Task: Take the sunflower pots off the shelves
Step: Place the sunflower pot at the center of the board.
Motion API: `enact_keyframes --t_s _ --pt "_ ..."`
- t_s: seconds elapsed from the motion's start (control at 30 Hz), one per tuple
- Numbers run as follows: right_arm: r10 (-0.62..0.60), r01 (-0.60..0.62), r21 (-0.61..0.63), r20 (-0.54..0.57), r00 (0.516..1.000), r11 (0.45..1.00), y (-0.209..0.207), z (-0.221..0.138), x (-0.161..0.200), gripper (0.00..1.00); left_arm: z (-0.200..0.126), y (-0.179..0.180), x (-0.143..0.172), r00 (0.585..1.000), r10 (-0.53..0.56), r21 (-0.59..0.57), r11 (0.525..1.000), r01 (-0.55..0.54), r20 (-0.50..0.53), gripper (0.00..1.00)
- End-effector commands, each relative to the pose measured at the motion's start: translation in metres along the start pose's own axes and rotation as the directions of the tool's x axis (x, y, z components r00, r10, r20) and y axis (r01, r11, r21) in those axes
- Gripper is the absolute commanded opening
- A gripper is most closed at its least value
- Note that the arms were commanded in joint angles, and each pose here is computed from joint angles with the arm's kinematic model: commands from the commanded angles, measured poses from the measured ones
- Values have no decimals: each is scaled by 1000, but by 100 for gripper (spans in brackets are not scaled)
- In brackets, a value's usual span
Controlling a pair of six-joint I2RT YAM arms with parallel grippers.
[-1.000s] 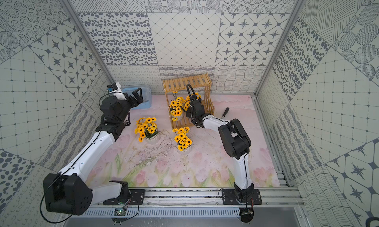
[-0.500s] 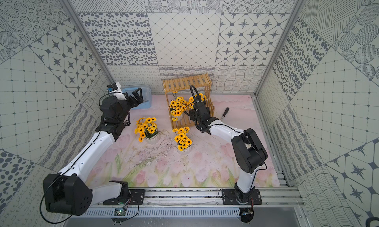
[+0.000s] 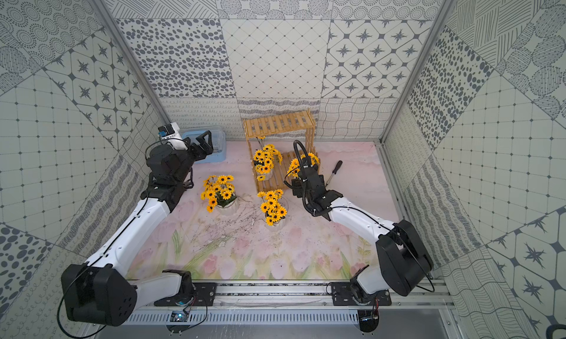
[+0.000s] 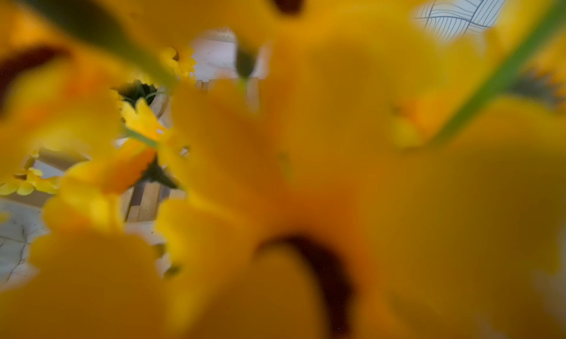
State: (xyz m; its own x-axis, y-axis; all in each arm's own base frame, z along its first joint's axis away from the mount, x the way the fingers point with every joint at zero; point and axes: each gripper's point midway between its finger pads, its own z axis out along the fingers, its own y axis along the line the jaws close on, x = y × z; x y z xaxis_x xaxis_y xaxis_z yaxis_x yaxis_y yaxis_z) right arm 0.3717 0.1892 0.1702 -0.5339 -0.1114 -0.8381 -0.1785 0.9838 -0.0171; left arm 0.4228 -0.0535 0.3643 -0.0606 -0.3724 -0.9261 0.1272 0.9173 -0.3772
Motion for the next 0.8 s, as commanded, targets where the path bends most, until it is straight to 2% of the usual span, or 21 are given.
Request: enact_keyframes --t_s 0.0,0.27,0.77 --pt "80 -76 -50 91 993 996 5 -17 -22 36 -3 -5 -13 999 -2 37 999 0 42 97" --pt "112 -110 -82 20 993 991 8 -17 18 35 -5 -6 -13 999 -4 42 999 3 37 97" --pt "79 -79 -123 2 997 989 23 -16 54 36 -6 -8 -13 999 -15 51 999 13 35 97"
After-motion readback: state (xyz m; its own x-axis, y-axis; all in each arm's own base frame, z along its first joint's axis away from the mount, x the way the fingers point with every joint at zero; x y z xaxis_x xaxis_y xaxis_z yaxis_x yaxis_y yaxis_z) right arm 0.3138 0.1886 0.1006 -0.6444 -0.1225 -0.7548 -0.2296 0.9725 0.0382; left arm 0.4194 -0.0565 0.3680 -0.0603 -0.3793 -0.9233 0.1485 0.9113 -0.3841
